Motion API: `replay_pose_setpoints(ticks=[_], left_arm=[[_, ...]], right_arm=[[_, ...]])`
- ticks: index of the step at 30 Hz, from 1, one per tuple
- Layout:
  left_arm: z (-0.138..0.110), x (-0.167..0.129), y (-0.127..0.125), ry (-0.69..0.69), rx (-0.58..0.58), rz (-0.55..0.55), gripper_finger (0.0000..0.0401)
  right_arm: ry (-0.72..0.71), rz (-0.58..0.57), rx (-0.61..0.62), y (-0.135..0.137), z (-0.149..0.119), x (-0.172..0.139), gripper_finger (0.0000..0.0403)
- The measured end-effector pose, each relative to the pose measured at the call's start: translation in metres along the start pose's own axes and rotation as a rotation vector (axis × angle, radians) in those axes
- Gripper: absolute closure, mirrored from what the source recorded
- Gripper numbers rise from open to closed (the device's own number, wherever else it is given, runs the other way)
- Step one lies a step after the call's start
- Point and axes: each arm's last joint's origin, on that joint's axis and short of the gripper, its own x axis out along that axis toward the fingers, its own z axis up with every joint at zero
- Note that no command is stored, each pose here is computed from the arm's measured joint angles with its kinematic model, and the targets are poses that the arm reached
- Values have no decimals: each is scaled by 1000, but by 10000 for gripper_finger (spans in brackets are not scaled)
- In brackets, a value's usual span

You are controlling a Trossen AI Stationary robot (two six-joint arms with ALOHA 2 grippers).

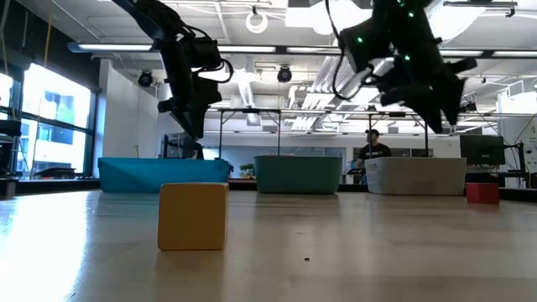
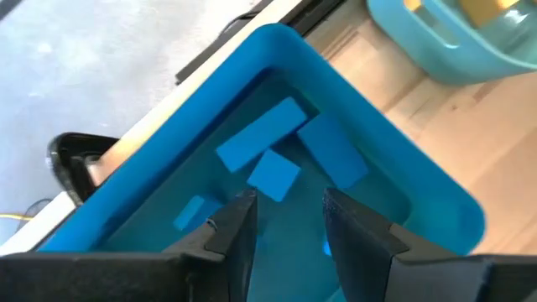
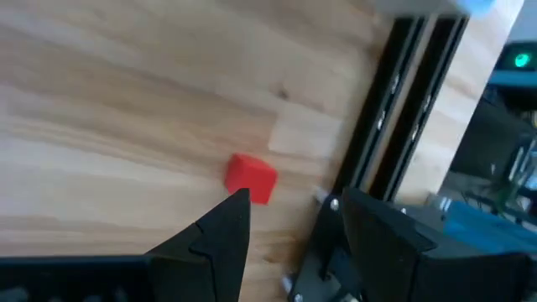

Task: Sort & place blocks by color
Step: Put the red block into the grey bin

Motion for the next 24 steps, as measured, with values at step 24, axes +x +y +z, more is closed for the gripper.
replay_pose_setpoints(ticks=[24], left_arm=[[1, 0, -1, -13, -6, -9, 275]], right_arm=[[43, 320, 250, -28, -42, 92, 226]])
